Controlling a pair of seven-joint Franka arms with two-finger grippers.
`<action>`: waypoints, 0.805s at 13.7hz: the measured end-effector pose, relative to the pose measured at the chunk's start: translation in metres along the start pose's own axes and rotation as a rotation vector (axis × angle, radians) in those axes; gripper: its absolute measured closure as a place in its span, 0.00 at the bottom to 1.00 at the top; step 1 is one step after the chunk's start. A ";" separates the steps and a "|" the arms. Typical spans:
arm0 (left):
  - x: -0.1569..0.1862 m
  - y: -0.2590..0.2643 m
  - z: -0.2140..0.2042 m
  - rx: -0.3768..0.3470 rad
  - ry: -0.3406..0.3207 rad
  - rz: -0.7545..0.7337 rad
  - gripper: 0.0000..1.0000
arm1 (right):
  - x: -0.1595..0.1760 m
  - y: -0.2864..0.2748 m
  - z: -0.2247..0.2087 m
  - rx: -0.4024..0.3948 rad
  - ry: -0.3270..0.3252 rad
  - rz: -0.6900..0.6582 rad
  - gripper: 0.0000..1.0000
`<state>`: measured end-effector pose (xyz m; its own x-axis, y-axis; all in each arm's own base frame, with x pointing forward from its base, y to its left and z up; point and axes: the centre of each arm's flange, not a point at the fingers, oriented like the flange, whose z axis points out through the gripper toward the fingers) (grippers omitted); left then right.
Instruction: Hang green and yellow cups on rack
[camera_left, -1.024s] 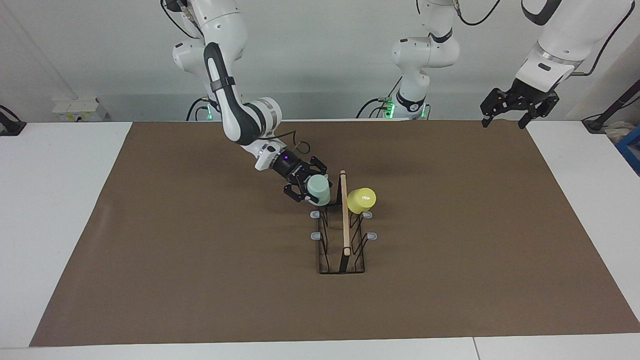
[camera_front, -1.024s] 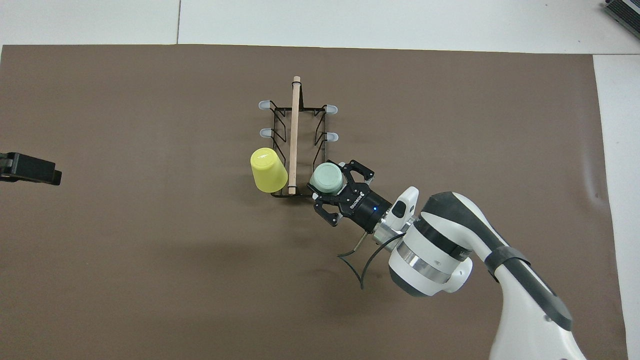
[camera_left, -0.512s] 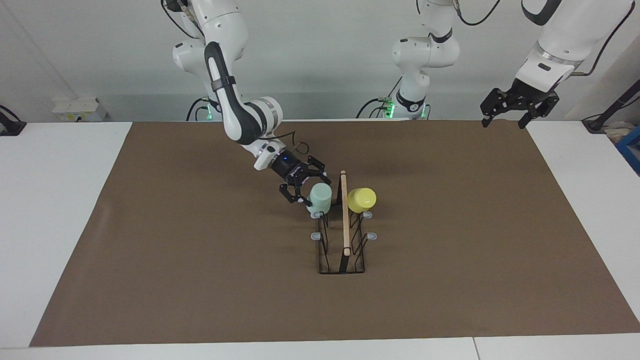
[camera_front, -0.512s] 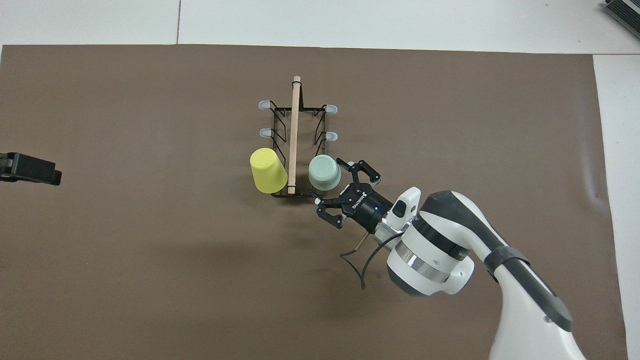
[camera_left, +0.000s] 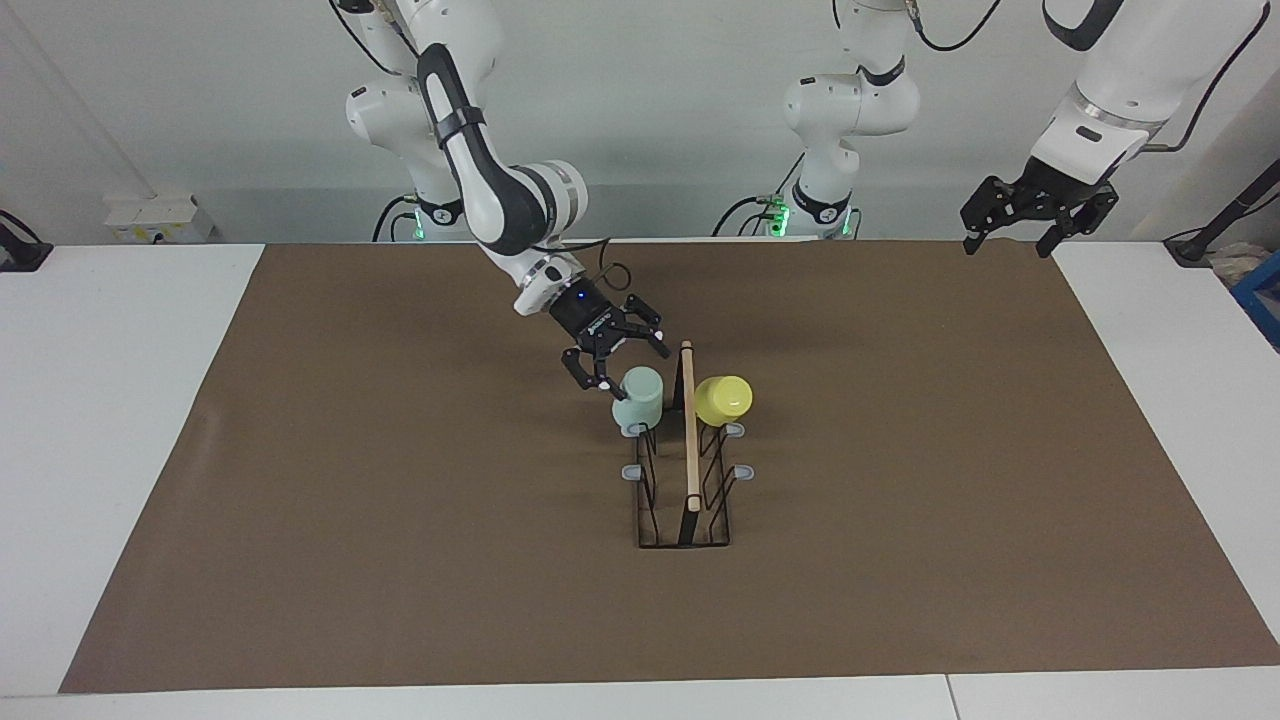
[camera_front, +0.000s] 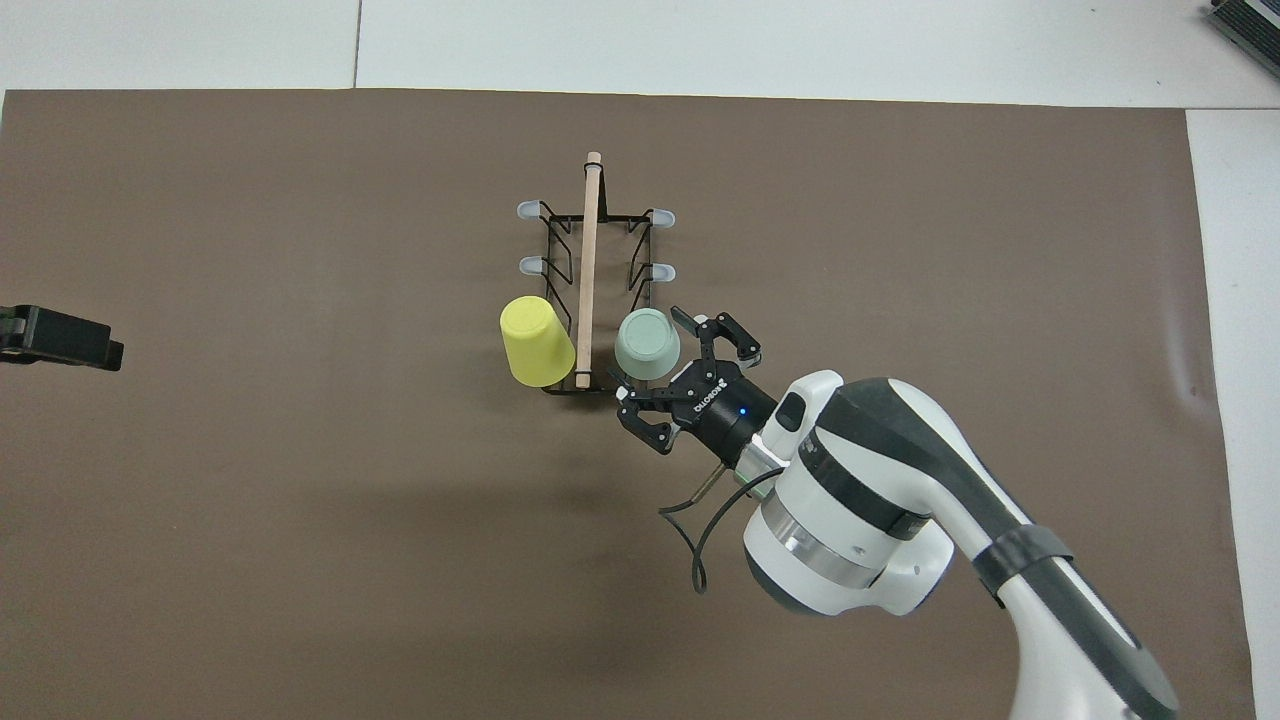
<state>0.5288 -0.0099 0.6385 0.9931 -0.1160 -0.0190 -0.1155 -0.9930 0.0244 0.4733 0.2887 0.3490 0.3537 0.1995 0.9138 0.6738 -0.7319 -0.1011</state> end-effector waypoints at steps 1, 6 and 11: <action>0.000 0.000 0.000 0.000 0.000 0.000 0.00 | 0.009 -0.004 -0.007 -0.021 -0.020 0.003 0.00; 0.000 0.000 0.000 0.000 0.000 0.000 0.00 | 0.056 -0.003 -0.029 -0.101 -0.054 -0.072 0.00; 0.000 0.000 0.000 0.000 0.000 0.000 0.00 | 0.072 0.023 -0.031 -0.093 -0.090 -0.374 0.00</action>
<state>0.5288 -0.0099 0.6385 0.9931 -0.1160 -0.0193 -0.1155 -0.9930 0.0244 0.4946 0.2658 0.4243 0.1529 0.5171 0.8422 0.7067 -0.6529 0.2725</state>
